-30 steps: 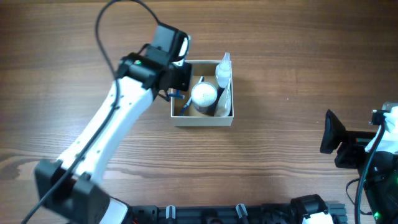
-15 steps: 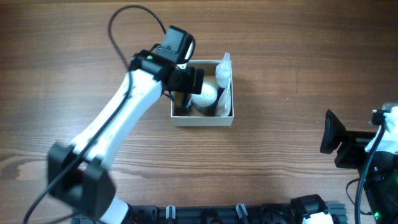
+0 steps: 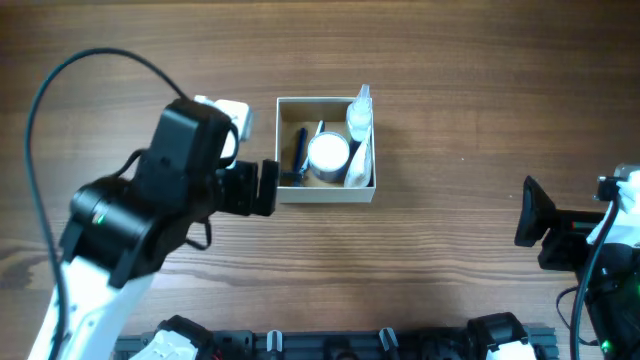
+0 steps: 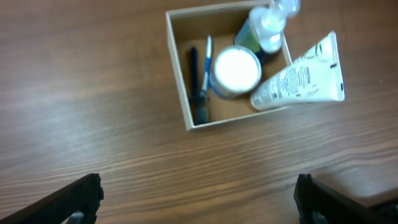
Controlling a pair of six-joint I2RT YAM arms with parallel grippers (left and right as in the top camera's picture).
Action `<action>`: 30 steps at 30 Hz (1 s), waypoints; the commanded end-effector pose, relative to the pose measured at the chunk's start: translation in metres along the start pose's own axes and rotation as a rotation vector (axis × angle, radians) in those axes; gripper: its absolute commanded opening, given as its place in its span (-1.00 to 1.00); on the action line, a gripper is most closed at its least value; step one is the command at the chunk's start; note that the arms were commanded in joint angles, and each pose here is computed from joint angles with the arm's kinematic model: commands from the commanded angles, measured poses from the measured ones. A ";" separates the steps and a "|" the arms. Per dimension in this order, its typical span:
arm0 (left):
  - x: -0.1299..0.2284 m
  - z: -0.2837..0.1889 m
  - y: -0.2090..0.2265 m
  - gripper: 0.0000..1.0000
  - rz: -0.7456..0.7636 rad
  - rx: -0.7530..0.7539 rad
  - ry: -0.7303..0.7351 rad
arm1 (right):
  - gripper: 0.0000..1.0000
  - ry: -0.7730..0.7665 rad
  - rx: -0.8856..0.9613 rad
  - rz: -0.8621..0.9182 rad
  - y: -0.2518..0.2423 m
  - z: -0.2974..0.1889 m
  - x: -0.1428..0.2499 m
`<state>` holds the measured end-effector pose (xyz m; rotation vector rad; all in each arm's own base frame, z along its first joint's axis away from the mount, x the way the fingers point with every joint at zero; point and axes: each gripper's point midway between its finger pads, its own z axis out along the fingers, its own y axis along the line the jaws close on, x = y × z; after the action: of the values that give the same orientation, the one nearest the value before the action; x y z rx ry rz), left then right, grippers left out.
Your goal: Pack container
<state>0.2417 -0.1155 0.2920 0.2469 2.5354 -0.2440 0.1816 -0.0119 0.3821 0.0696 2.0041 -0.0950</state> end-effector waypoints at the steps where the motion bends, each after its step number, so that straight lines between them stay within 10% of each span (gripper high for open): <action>1: -0.003 -0.025 0.021 1.00 0.005 -0.096 -0.099 | 0.99 0.002 0.013 -0.007 -0.002 0.001 0.000; 11: 0.004 -0.062 0.082 0.99 -0.213 -0.197 -0.366 | 0.99 0.002 0.014 -0.007 -0.002 0.001 0.000; 30: 0.105 0.083 0.107 0.99 -0.146 -0.148 -0.581 | 1.00 0.002 0.014 -0.007 -0.002 0.001 0.000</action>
<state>0.2297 -0.0149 0.1677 -0.0922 2.0078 -0.1353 0.1817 -0.0119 0.3819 0.0695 2.0048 -0.0951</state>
